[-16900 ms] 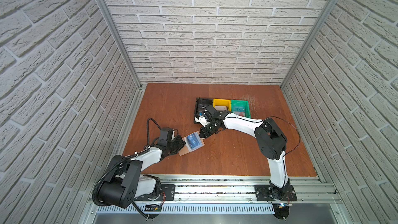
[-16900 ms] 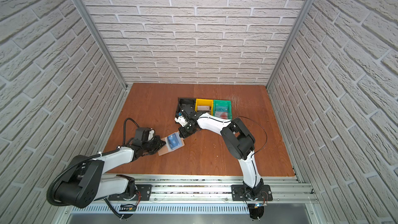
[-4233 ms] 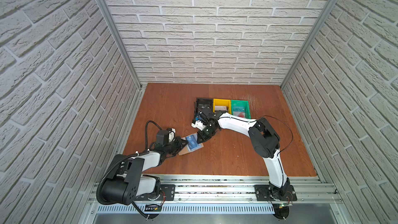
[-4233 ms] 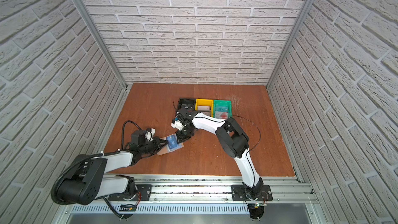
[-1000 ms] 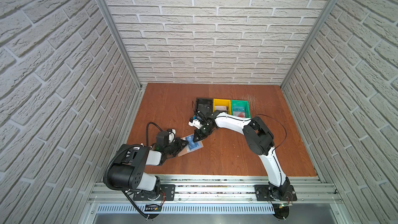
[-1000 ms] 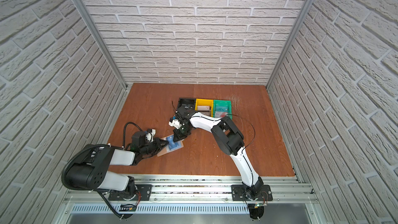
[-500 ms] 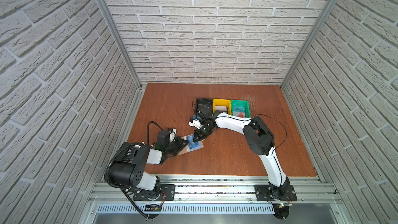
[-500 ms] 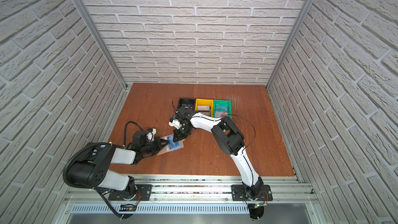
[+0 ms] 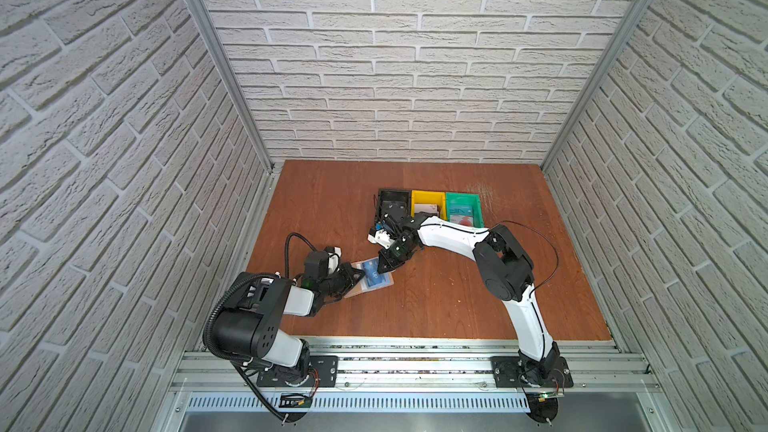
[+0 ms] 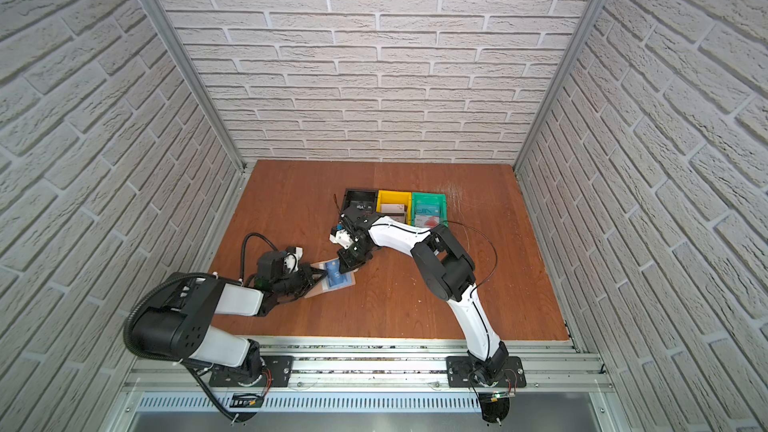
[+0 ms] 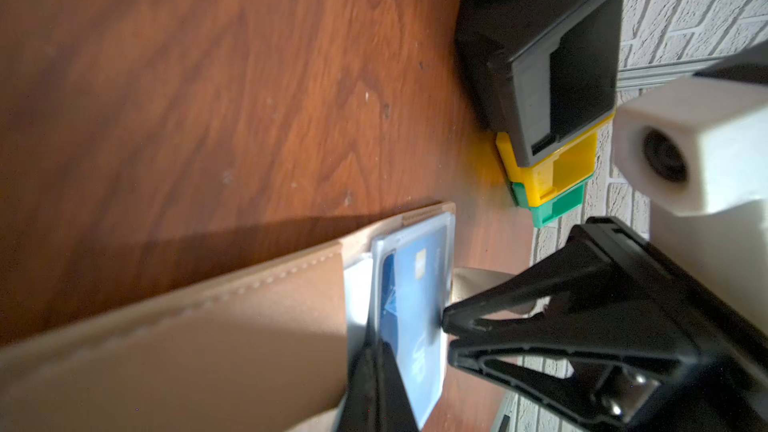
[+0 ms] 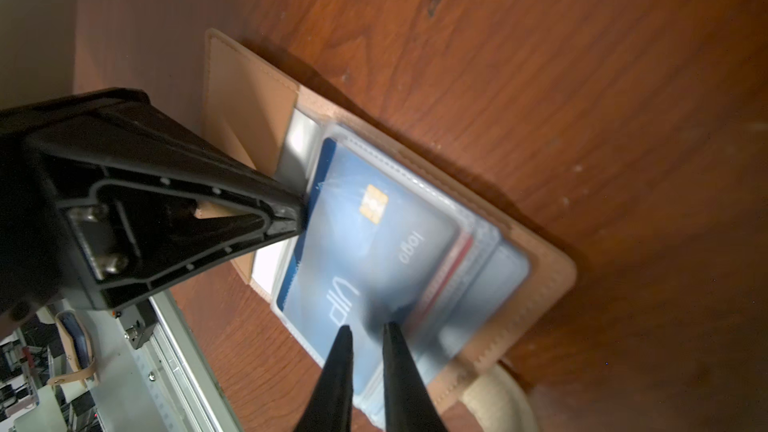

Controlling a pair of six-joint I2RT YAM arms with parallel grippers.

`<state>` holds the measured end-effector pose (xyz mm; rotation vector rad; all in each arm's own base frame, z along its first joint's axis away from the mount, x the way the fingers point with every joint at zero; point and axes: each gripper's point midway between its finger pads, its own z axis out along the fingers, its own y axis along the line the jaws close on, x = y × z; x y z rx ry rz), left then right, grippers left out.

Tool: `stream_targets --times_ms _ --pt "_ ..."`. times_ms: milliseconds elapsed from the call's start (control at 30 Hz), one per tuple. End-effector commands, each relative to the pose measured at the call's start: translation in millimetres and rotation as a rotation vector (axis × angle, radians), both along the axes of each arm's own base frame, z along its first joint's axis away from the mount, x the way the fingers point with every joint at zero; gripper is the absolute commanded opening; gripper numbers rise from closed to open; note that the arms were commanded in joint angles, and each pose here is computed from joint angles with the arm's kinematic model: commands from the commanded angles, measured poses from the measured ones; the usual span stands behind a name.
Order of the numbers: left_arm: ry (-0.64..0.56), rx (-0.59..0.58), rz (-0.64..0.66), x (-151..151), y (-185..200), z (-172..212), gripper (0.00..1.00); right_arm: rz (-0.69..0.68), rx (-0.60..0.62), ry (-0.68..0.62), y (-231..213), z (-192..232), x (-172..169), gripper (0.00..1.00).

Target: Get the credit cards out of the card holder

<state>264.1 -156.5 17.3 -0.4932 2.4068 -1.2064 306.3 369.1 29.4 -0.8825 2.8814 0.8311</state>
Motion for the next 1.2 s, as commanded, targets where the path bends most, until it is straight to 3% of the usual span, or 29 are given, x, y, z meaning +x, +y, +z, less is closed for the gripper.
stream_targets --times_ms 0,1167 --pt "0.091 0.063 0.006 -15.4 6.8 -25.1 0.05 0.000 -0.049 -0.028 -15.7 8.0 0.1 0.17" --pt "0.072 0.041 -0.013 -10.4 -1.0 -20.0 0.08 0.013 -0.036 0.036 -2.4 -13.0 -12.9 0.15"
